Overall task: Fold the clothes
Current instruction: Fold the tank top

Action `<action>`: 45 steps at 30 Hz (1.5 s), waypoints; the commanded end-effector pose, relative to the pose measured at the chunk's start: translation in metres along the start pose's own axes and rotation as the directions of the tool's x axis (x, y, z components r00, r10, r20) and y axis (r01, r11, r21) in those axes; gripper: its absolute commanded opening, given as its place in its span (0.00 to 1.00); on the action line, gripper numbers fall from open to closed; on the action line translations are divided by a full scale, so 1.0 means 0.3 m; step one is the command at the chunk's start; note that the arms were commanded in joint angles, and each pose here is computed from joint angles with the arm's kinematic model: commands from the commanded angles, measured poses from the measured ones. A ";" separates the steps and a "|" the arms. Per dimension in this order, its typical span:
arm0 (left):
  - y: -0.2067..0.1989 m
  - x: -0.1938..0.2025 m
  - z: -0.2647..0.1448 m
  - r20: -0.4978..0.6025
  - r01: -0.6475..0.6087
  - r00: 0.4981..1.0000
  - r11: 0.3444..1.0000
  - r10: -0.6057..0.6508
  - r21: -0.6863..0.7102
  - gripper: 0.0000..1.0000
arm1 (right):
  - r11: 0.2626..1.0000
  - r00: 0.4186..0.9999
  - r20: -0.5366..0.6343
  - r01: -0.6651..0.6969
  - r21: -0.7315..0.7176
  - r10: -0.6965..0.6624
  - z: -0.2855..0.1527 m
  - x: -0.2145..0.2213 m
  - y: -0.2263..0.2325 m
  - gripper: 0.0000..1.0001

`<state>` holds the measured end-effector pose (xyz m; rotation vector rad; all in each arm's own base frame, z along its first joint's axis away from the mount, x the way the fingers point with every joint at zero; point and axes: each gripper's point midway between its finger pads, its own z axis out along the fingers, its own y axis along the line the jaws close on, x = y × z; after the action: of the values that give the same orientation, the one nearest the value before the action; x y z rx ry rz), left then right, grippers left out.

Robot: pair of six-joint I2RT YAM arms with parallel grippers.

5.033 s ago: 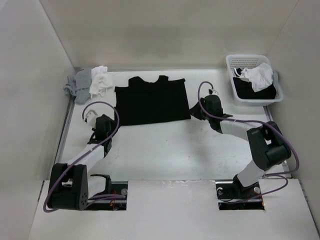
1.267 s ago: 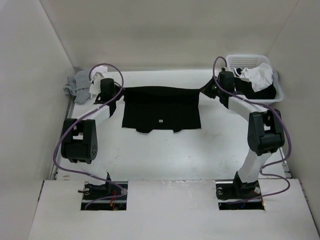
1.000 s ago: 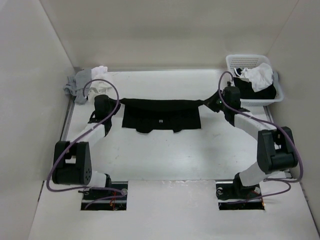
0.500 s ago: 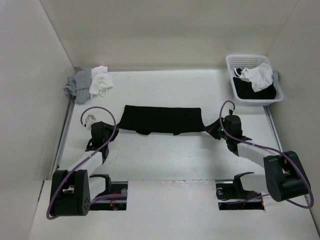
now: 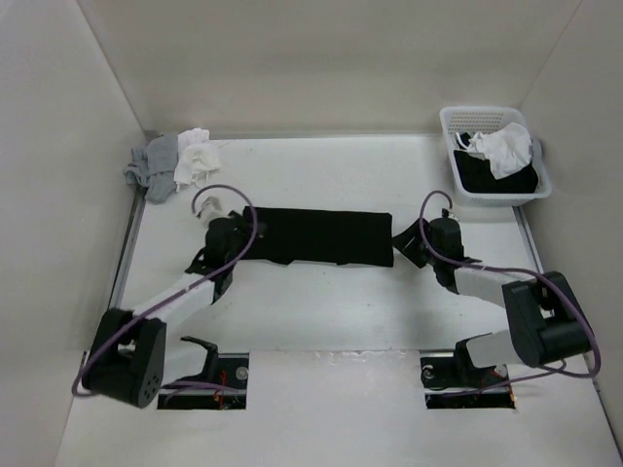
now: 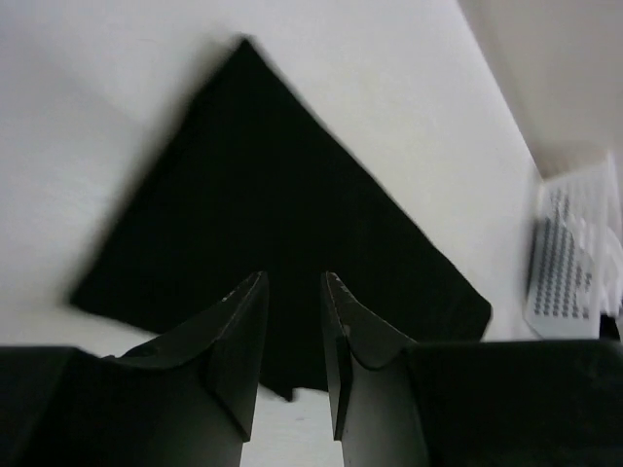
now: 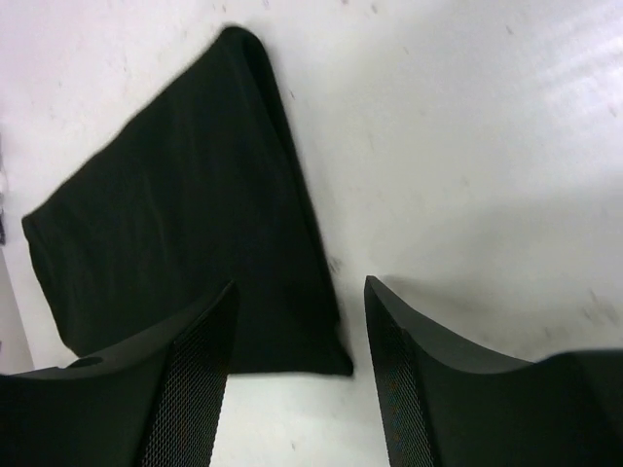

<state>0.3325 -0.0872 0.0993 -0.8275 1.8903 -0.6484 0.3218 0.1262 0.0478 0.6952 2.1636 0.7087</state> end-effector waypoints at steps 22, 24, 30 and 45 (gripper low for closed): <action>-0.245 0.571 0.076 -0.314 -0.133 0.928 0.966 0.200 0.221 0.23 | 0.977 0.989 -0.010 -0.146 -0.155 0.146 0.088 -0.004 0.117 0.03; -0.267 0.593 0.045 -0.324 -0.134 0.922 0.960 0.211 0.245 0.23 | 0.980 0.992 0.031 -0.119 -0.160 0.125 0.033 -0.026 0.116 0.01; -0.345 0.589 -0.058 -0.298 -0.145 0.923 0.939 0.241 0.312 0.23 | 0.994 0.989 0.148 -0.005 -0.105 0.021 -0.148 -0.076 0.089 0.01; -0.272 0.186 -0.150 -0.076 -0.098 0.989 0.955 0.124 0.280 0.23 | 0.904 0.917 0.122 0.396 -0.159 -0.380 -0.192 0.058 0.660 0.01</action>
<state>0.3020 -0.1921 0.1537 -0.5081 1.8500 -0.8918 0.3050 0.2346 0.1964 0.2735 2.0287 0.7097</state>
